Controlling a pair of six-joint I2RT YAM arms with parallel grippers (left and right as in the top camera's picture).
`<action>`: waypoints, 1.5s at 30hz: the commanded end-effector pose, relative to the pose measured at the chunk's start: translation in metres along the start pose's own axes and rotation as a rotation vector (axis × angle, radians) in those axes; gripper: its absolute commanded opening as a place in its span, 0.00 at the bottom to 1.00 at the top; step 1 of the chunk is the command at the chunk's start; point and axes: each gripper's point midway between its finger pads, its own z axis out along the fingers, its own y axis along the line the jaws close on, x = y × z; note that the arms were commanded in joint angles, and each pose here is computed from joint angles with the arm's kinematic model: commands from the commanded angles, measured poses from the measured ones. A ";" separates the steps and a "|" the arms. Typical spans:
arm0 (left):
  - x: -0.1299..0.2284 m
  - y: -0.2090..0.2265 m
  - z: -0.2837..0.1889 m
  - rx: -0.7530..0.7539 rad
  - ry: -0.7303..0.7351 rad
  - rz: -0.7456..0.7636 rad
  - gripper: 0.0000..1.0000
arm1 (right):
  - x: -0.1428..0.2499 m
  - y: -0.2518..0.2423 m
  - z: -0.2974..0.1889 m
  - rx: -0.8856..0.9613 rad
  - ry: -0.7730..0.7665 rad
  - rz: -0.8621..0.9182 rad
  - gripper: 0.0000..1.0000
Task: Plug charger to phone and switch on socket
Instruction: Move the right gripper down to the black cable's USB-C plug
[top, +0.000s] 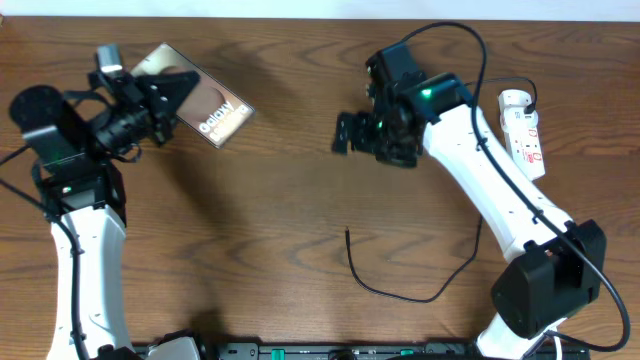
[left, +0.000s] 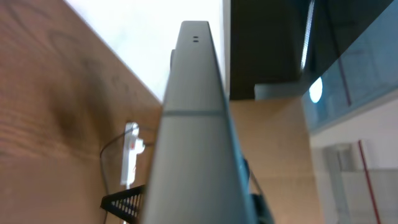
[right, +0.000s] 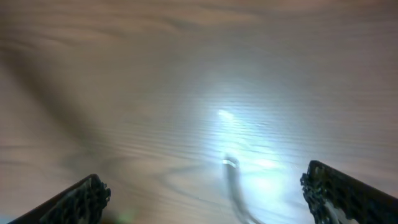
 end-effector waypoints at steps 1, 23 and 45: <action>0.021 -0.007 0.010 0.019 0.090 0.127 0.07 | 0.012 -0.029 0.013 0.217 -0.024 -0.117 0.99; 0.077 0.003 0.047 0.041 0.269 0.215 0.07 | 0.143 -0.051 0.120 0.313 0.172 -0.031 0.86; 0.076 0.005 0.048 0.041 0.269 0.233 0.07 | 0.143 -0.061 0.133 0.381 0.046 -0.012 0.70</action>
